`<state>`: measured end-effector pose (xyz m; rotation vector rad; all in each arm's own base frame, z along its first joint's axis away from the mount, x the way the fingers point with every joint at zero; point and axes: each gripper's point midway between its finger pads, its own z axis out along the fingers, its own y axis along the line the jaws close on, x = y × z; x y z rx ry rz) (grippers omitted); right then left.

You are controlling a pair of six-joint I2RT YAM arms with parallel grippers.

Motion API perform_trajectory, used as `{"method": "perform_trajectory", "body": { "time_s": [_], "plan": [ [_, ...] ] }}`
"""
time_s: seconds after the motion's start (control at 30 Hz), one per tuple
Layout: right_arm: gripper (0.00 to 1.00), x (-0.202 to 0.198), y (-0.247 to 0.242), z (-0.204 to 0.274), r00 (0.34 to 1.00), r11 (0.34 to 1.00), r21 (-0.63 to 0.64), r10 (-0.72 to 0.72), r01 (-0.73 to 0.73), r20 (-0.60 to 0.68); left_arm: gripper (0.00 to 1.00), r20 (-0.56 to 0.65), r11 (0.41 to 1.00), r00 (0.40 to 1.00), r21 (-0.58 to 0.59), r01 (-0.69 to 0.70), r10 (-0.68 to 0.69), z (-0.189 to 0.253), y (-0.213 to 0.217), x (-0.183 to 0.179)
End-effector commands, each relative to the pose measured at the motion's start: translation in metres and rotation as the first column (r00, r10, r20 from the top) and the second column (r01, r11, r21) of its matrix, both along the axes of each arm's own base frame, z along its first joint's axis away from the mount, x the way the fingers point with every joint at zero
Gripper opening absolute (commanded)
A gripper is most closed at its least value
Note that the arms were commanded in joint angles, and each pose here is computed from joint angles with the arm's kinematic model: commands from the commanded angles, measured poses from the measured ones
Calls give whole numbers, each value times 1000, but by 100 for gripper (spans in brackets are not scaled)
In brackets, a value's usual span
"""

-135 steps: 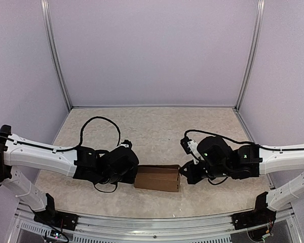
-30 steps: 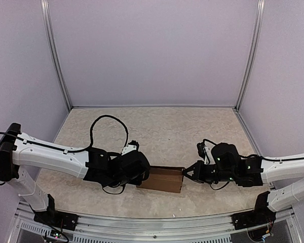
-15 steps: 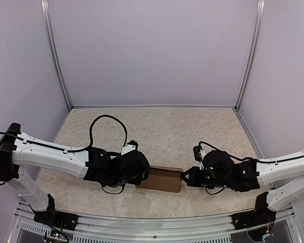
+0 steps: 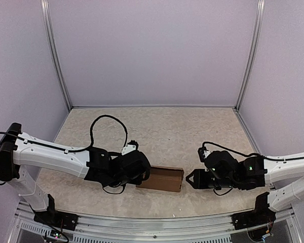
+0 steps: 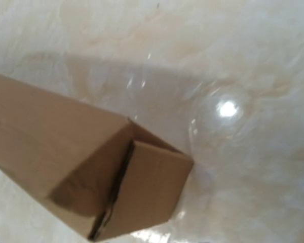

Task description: Fold the paper box

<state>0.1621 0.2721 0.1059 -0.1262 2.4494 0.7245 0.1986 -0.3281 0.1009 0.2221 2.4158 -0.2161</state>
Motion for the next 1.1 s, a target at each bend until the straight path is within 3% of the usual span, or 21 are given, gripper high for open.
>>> {"method": "perform_trajectory", "body": {
  "time_s": [0.0, 0.2, 0.4, 0.67, 1.07],
  "plan": [
    [37, 8, -15, 27, 996, 997, -71, -7, 13, 86, 0, -142, 984, 990, 171, 42, -18, -47, 26, -23],
    [35, 15, 3, 57, 985, 999, -16, 33, -30, 168, 0, -142, 984, 990, 174, 45, -20, -47, 25, -23],
    [0, 35, 20, 78, 968, 999, 4, 46, -48, 248, 0, -143, 983, 989, 177, 48, -23, -49, 24, -23],
    [0, 49, 40, 77, 956, 996, 17, 78, -86, 284, 0, -144, 982, 989, 181, 48, -22, -50, 23, -23],
    [0, 16, 30, -20, 992, 996, -24, 85, -83, 90, 0, -152, 982, 988, 180, 51, -23, -52, 22, -23]
  ]
}}
